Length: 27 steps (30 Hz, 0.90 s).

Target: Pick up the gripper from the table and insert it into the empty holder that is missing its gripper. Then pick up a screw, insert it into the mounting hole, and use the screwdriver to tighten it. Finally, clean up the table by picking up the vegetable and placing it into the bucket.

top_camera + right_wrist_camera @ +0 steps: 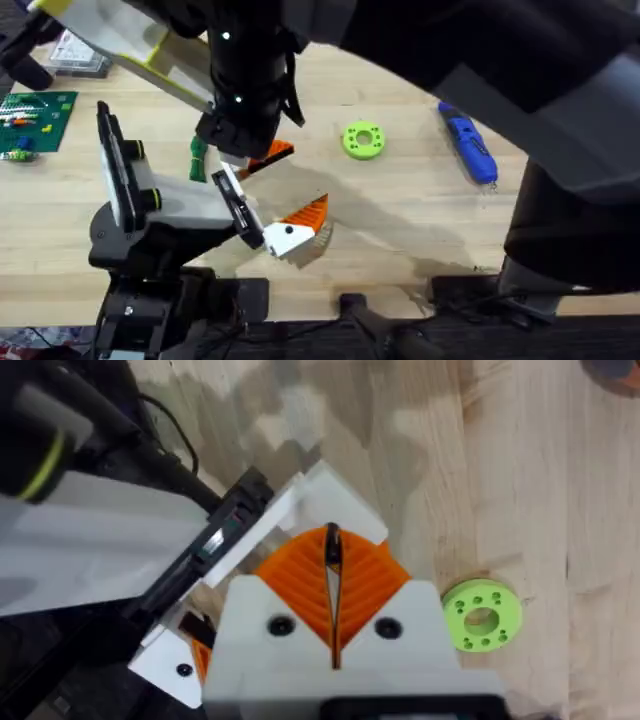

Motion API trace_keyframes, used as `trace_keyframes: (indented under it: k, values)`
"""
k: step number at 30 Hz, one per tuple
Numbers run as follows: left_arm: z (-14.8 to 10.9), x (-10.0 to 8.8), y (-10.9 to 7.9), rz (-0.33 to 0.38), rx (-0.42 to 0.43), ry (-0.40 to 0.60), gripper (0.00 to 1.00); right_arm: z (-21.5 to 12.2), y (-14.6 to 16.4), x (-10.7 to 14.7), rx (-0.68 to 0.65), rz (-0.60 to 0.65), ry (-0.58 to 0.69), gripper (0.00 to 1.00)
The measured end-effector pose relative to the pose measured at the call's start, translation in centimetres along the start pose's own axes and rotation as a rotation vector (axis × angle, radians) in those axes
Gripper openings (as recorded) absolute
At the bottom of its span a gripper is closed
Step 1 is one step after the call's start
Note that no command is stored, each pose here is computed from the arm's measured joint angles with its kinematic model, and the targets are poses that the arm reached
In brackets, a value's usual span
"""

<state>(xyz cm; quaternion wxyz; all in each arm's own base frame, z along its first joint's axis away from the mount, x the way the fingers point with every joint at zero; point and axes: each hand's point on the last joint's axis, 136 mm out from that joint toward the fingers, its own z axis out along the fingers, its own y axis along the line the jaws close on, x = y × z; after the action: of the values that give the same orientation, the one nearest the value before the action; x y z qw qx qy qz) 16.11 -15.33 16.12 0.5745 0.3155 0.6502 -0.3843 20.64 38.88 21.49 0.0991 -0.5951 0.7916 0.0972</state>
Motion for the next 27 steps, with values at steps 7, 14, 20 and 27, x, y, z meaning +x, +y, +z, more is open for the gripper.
trace_keyframes:
  k: [7, 14, 20, 27]
  values:
    - [0.00, 0.00, -0.01, 0.000, 0.000, 0.000, 0.986, -0.01, -0.02, -0.09, 0.001, 0.000, -0.004, 0.012]
    - [0.00, 0.00, -0.01, 0.000, 0.000, 0.000, 0.987, 0.02, -0.05, -0.23, 0.002, -0.001, -0.009, 0.012]
    - [0.00, 0.00, 0.00, -0.011, 0.000, 0.000, 0.987, 0.29, -0.11, -0.40, 0.001, -0.001, -0.008, 0.012]
    - [0.00, 0.00, -0.02, -0.011, 0.001, 0.000, 0.987, 0.69, -0.13, -0.64, 0.001, -0.003, -0.009, 0.012]
